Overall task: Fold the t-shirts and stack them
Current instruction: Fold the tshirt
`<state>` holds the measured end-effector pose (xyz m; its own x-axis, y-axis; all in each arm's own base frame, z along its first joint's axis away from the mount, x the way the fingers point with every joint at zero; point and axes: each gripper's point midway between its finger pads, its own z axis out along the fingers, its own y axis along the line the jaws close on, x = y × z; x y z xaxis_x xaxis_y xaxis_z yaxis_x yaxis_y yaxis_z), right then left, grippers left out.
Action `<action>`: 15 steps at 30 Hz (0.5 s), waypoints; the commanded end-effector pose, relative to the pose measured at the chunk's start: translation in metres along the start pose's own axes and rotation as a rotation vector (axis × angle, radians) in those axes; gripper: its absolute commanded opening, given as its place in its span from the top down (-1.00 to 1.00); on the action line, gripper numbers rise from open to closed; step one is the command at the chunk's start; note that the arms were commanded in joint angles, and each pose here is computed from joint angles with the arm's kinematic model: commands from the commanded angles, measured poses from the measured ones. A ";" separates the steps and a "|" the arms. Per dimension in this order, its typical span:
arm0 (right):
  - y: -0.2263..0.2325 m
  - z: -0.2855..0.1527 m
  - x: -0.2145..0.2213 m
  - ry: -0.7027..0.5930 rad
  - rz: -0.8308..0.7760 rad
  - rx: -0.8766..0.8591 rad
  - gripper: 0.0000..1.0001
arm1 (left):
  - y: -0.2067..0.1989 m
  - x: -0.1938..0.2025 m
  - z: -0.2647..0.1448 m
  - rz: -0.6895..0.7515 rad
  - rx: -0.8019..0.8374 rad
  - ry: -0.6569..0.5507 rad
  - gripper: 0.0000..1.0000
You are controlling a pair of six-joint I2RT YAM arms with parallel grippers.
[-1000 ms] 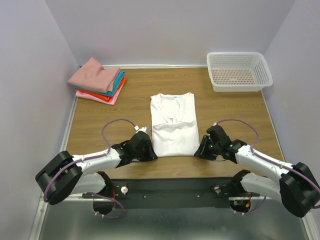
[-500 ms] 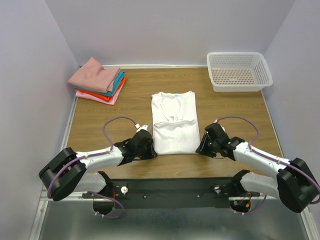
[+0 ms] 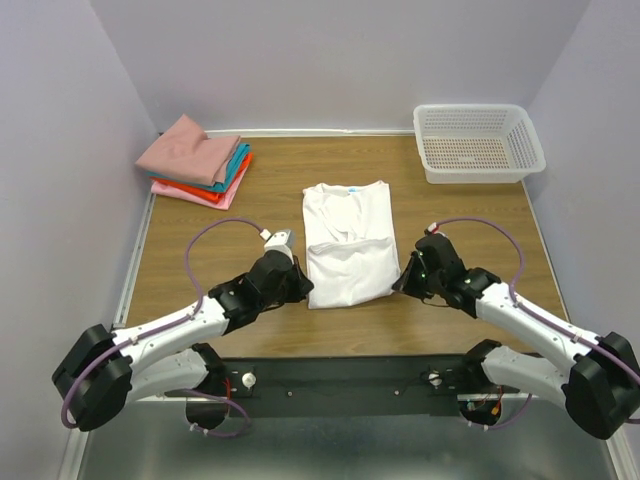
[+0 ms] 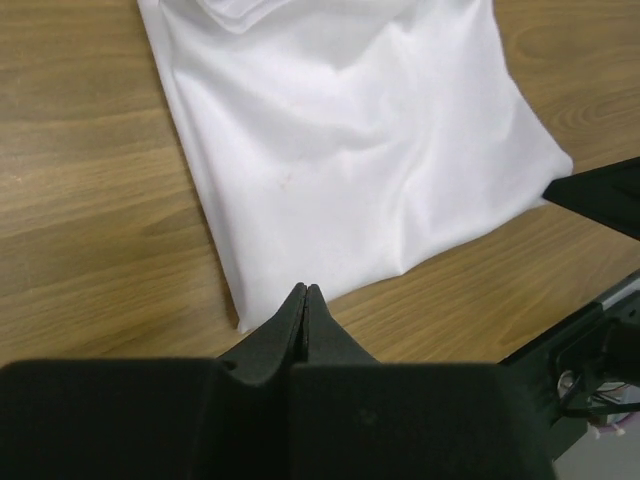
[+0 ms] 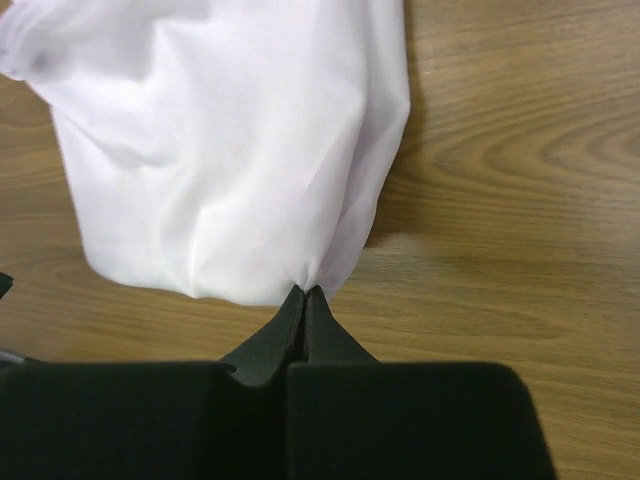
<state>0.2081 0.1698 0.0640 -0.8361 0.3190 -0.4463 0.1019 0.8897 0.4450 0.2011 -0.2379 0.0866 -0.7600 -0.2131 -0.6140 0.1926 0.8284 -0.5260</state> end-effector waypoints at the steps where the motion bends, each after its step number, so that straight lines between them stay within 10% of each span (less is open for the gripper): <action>1: 0.013 -0.010 0.001 0.025 -0.025 -0.057 0.99 | -0.001 -0.013 -0.004 0.031 -0.015 -0.044 1.00; 15: 0.000 0.000 0.019 0.088 0.000 -0.017 0.99 | 0.036 0.055 0.021 0.049 -0.149 0.243 0.40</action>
<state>0.2026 0.1774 0.0657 -0.8597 0.2998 -0.4136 0.0817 0.8800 0.4680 0.1864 -0.2283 0.0304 -0.8620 -0.0934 -0.4983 0.1329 0.9068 -0.4000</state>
